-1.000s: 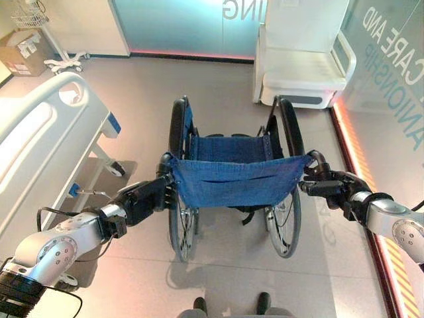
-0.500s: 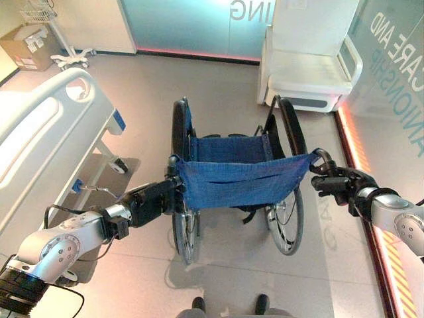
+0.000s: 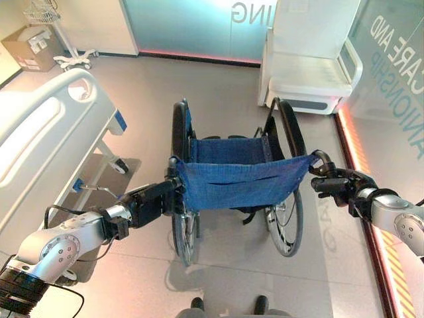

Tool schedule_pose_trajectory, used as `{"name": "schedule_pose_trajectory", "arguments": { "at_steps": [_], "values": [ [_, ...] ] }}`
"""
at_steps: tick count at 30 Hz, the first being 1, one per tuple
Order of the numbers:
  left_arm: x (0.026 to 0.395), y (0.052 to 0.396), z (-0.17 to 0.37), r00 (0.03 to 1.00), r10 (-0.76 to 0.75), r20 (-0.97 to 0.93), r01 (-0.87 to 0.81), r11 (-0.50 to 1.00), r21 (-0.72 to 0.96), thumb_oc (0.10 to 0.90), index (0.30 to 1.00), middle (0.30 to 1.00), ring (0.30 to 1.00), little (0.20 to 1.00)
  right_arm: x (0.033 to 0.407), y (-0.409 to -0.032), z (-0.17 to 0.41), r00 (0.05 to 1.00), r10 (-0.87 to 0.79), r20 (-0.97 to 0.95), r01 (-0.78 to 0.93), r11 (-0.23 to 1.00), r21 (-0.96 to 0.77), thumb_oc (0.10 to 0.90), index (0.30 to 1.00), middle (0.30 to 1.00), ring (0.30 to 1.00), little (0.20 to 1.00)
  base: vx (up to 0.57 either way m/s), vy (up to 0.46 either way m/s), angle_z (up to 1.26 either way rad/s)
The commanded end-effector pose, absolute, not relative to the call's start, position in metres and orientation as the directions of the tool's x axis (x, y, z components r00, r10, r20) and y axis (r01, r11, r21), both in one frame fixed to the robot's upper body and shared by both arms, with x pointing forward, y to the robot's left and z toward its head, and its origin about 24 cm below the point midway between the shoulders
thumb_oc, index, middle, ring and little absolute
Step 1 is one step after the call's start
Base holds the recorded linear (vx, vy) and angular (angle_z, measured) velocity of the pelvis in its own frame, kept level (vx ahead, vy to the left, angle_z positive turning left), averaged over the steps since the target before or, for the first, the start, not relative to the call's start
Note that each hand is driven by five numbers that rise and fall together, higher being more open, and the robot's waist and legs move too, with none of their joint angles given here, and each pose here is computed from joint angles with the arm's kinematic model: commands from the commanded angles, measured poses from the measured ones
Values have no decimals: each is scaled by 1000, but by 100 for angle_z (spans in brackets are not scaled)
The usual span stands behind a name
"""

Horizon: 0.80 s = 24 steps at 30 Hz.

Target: Push the wheelchair next to the bed

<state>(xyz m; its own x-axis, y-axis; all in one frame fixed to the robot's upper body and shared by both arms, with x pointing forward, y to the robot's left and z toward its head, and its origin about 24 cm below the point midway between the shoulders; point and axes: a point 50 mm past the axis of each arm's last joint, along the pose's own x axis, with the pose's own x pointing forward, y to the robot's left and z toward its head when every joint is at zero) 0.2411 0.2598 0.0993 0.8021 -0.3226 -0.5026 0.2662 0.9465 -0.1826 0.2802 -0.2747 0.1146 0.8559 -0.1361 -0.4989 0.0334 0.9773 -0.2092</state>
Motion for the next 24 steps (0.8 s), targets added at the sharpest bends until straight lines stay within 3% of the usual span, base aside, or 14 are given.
{"name": "schedule_pose_trajectory", "arguments": {
  "at_steps": [1,10,24],
  "values": [
    [267,252,187,914,-394,-94,370,907,-203,400,300,300,300,300,296,-269,179,945,-31,-325,-78,945,-317,400,300,300,300,300,23,-228,-4],
    [255,264,174,937,-331,-116,290,917,-275,400,300,300,300,300,301,-250,177,952,73,-297,-180,918,-354,400,300,300,300,300,130,-118,-24],
    [251,275,158,960,-260,-108,227,942,-249,400,300,300,300,300,301,-240,168,939,186,-288,-278,906,-320,400,300,300,300,300,419,165,-46]
  ]
}}
